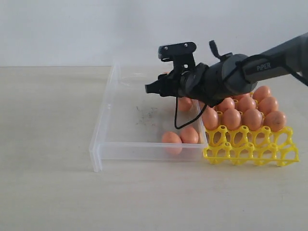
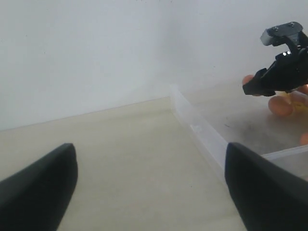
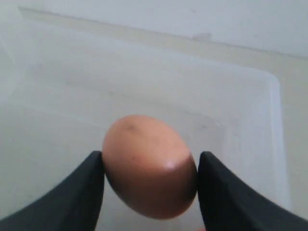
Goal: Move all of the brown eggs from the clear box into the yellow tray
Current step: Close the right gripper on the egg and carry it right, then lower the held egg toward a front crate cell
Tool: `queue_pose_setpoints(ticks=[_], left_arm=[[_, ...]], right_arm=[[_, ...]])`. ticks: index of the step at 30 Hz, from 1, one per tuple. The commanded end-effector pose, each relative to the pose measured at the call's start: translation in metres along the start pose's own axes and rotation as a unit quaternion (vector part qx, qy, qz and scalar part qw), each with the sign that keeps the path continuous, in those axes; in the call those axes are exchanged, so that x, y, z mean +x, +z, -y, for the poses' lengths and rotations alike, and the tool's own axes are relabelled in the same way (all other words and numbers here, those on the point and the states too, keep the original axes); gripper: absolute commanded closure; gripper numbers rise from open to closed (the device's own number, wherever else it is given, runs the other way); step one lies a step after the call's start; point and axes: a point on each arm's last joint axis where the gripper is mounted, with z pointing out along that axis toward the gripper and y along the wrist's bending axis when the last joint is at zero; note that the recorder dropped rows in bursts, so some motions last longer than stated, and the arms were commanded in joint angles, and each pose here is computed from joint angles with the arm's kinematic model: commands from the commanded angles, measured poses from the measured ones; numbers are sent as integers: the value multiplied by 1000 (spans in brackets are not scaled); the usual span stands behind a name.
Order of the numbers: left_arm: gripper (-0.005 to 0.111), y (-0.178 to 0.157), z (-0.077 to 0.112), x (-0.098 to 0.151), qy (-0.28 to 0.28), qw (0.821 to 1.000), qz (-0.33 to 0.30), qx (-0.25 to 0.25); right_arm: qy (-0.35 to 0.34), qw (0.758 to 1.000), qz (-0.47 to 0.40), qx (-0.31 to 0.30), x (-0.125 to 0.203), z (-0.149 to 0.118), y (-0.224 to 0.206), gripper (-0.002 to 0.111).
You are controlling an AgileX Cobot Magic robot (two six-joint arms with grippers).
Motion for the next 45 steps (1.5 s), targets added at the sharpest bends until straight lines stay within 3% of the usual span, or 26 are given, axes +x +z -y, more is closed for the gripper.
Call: queue_pose_setpoints(ticks=[1,3,9,17,22,25,27,38,45], left_arm=[[29,0,0,1,-7,1000,4,2],[29,0,0,1,-7,1000,4,2],[29,0,0,1,-7,1000,4,2],[29,0,0,1,-7,1000,4,2],[29,0,0,1,-7,1000,4,2],[29,0,0,1,-7,1000,4,2],[29,0,0,1,-7,1000,4,2],[29,0,0,1,-7,1000,4,2],[29,0,0,1,-7,1000,4,2]], right_arm=[[-59,981,131,-127,-4,-52,-19,108],[-80,955,219,-184,-5,-69,-33,108],[4,906,361,-221,-5,-64,-65,108],[35,931,299,-208,23,-37,-128,108],[105,963,234,-79,66,10,-171,108],[149,969,197,1,93,37,-195,108],[165,969,182,19,105,46,-209,108],[115,984,132,-15,128,45,-220,108],[171,973,155,-13,115,40,-201,108]])
